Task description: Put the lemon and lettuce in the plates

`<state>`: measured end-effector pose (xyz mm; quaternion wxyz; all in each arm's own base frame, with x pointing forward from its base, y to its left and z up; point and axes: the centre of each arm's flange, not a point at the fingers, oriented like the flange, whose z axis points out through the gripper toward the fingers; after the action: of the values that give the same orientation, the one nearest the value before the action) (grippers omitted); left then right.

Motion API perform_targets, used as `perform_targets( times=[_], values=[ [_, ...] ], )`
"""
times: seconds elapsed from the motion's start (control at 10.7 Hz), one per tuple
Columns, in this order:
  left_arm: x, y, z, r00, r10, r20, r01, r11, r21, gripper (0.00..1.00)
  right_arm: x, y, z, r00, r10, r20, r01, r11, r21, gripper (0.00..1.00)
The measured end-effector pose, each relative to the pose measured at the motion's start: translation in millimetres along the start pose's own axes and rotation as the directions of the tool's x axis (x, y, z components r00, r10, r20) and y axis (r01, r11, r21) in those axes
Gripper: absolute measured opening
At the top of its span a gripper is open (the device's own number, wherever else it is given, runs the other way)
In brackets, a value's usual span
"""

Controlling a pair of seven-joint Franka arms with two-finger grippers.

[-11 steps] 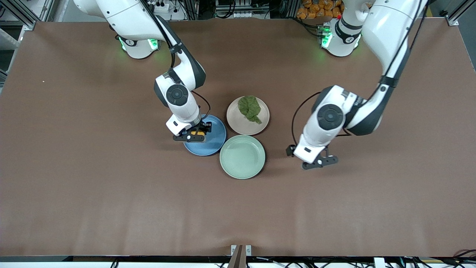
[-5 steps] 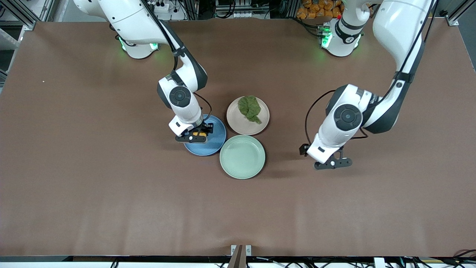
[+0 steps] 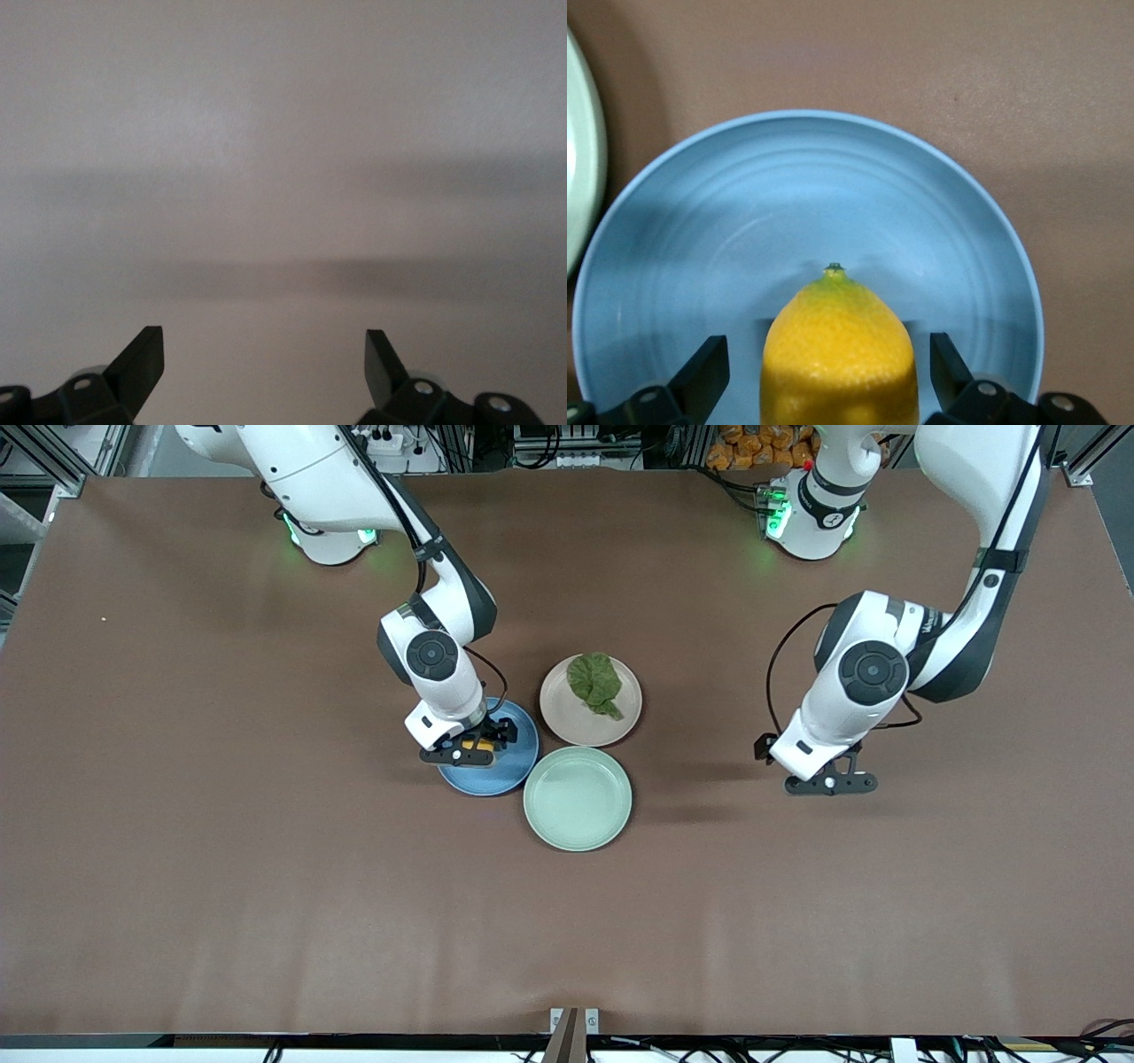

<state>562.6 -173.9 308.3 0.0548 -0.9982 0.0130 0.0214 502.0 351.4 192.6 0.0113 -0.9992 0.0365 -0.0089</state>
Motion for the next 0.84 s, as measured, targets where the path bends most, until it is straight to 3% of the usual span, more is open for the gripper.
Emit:
perform_targets(
  times=[0.28,0.84],
  values=[
    [-13,-29,-26,1.000,-0.017,0.006,0.018,0.998,-0.058,1.00,11,-2,-10,1.000,0.008,0.000,-0.008,1.000,-0.004,1.00],
    [3,-72,-173,0.988,-0.079,-0.129,0.065,0.992,-0.110,1.00,57,10,-59,0.996,0.007,0.088,0.000,0.998,-0.070,1.00]
  ],
)
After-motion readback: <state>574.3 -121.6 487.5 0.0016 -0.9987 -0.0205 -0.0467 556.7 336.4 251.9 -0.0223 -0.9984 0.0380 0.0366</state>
